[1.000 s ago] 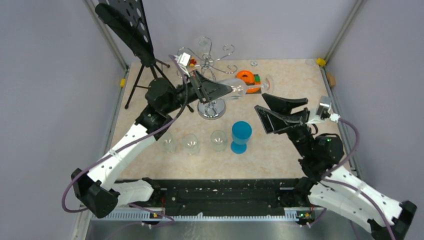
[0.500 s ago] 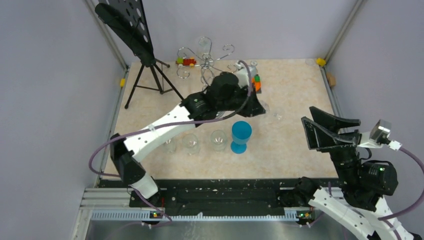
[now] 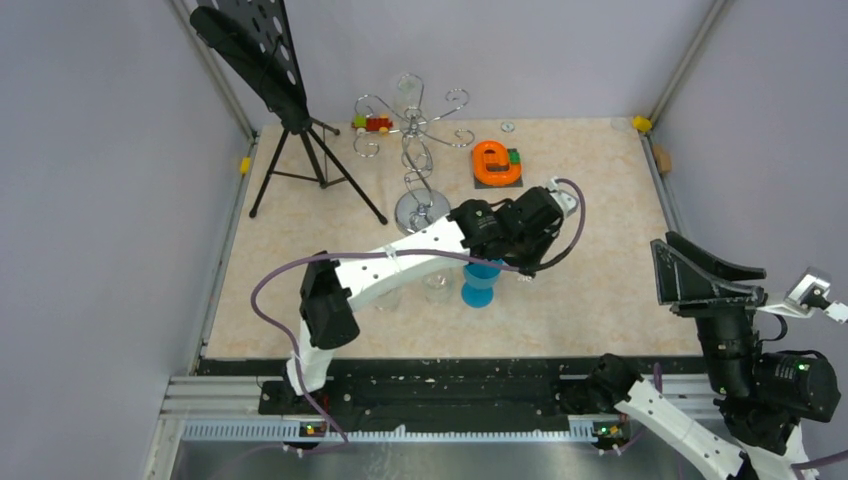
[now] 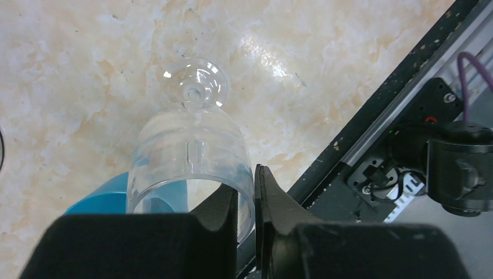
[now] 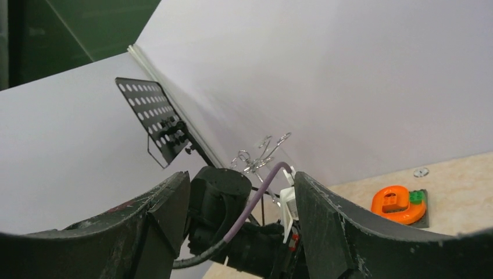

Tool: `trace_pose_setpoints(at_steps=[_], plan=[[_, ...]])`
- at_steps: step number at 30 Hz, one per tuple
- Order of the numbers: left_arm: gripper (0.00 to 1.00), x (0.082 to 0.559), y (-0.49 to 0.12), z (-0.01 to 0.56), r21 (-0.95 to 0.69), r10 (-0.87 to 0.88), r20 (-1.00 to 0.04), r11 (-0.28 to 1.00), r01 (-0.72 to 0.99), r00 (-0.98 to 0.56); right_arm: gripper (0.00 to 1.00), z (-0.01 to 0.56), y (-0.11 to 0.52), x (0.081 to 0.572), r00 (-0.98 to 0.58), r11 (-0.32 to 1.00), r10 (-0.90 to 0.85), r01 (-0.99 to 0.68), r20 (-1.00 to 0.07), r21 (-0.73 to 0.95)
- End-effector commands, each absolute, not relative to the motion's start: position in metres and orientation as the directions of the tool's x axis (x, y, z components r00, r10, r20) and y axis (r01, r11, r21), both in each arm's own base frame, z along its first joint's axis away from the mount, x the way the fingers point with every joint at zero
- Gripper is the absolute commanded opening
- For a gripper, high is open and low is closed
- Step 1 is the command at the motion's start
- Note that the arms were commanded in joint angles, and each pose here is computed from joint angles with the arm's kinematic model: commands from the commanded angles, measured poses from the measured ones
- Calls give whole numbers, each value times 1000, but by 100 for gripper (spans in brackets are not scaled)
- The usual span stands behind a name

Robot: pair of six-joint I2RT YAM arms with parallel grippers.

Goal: Take the wine glass off the wine glass rack

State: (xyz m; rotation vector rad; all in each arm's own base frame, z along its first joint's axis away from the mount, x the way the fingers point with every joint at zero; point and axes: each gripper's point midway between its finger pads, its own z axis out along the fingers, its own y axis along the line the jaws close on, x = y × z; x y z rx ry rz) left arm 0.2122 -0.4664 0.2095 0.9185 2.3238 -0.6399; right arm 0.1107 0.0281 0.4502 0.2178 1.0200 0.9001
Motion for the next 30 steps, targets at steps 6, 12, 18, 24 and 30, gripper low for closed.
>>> trace_pose_setpoints(at_steps=[6,12,18,24,30], plan=[[0,199,-472,206,-124,552,-641,612,781,-534,65,425,3,124,218,696,708,-377,-671,611],[0,194,-477,194,-122,580,-623,591,798,-525,59,410,-10,133,234,733,679,-263,-696,627],[0,188,-488,187,-161,588,-617,558,814,-524,57,403,-19,137,244,749,662,-199,-708,632],[1,190,-493,187,-170,579,-623,556,814,-525,56,397,-18,139,238,754,656,-183,-716,631],[33,195,-491,202,-152,554,-650,576,803,-521,57,391,-18,142,231,754,656,-162,-719,636]])
